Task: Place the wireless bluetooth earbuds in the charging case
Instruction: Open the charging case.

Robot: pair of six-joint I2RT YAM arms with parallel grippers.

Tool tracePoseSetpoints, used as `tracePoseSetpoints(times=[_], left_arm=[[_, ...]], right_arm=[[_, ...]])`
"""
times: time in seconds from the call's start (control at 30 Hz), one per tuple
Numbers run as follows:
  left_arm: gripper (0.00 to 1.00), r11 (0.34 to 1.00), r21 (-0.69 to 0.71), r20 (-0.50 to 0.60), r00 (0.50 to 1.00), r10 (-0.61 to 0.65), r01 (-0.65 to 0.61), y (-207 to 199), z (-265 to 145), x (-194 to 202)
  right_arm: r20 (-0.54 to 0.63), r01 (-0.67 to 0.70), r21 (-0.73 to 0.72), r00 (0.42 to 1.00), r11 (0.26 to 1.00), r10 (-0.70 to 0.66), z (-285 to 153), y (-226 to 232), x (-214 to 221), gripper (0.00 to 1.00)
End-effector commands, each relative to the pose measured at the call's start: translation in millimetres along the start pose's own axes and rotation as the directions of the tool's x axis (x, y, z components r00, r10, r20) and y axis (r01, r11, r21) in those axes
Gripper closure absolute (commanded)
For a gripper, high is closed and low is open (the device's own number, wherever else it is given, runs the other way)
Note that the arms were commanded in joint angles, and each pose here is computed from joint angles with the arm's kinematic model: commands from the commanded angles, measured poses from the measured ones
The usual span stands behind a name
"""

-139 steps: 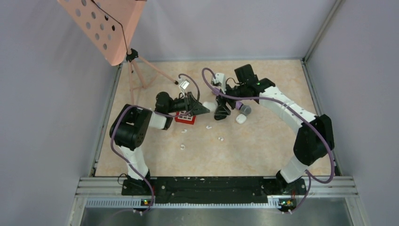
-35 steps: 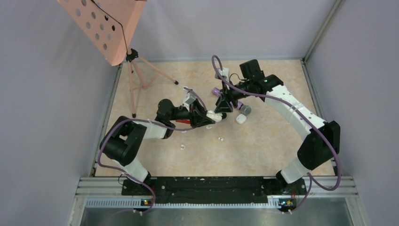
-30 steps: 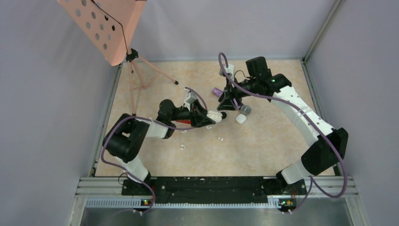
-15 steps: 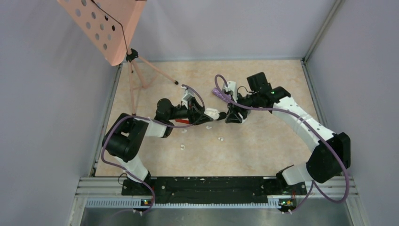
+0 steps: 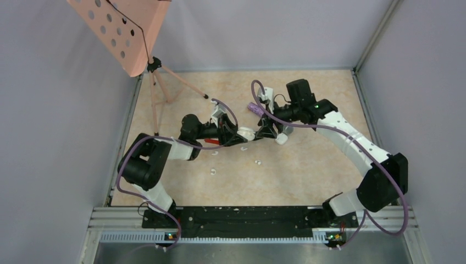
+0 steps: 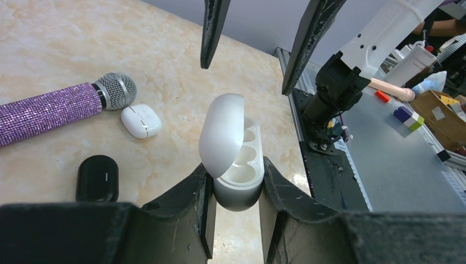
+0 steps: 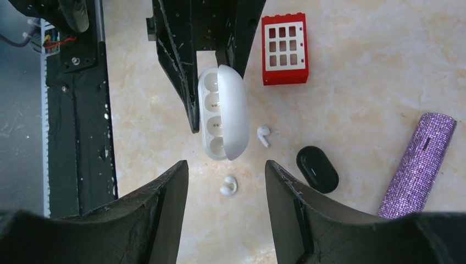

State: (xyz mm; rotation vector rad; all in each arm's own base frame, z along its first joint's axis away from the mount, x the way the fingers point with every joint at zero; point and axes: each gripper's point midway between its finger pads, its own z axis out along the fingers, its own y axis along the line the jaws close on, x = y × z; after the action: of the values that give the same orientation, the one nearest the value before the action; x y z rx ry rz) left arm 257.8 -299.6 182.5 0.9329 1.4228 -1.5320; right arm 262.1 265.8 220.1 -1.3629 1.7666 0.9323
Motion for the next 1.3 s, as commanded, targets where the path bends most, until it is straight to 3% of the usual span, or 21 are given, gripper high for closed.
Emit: tracePoseSetpoints(times=[0.0, 0.33, 0.77, 0.9, 1.0, 1.27], left_arm=[[1.0, 0.994, 0.052, 0.016, 0.995, 0.096, -0.097, -16, 1, -17], [1.0, 0.991, 0.08, 0.013, 0.994, 0.105, -0.105, -22, 3, -19], [1.0, 0.989, 0.095, 0.009, 0.993, 0.116, -0.116, -28, 4, -19], [0.83, 0.997, 0.045, 0.0, 0.998, 0.057, -0.057, -16, 6, -18], [0.73, 1.0, -0.003, -0.023, 1.0, 0.001, -0.001, -5, 6, -12], [0.71, 0.999, -0.02, -0.03, 0.999, -0.043, 0.042, 2, 7, -7]], right_arm=[[0.067, 0.035, -0.047, 0.997, 0.998, -0.031, 7, 2, -28, 0.48], [0.061, 0.032, -0.079, 0.998, 0.996, -0.027, 18, 3, -29, 0.48], [0.063, -0.001, -0.112, 0.998, 0.994, 0.008, 26, 2, -30, 0.76], [0.075, 0.018, -0.112, 0.997, 0.994, -0.009, 23, 4, -34, 0.87], [0.077, 0.047, -0.09, 0.996, 0.995, -0.04, 20, 4, -37, 0.89], [0.073, 0.078, -0.065, 0.995, 0.995, -0.074, 19, 5, -40, 0.9]])
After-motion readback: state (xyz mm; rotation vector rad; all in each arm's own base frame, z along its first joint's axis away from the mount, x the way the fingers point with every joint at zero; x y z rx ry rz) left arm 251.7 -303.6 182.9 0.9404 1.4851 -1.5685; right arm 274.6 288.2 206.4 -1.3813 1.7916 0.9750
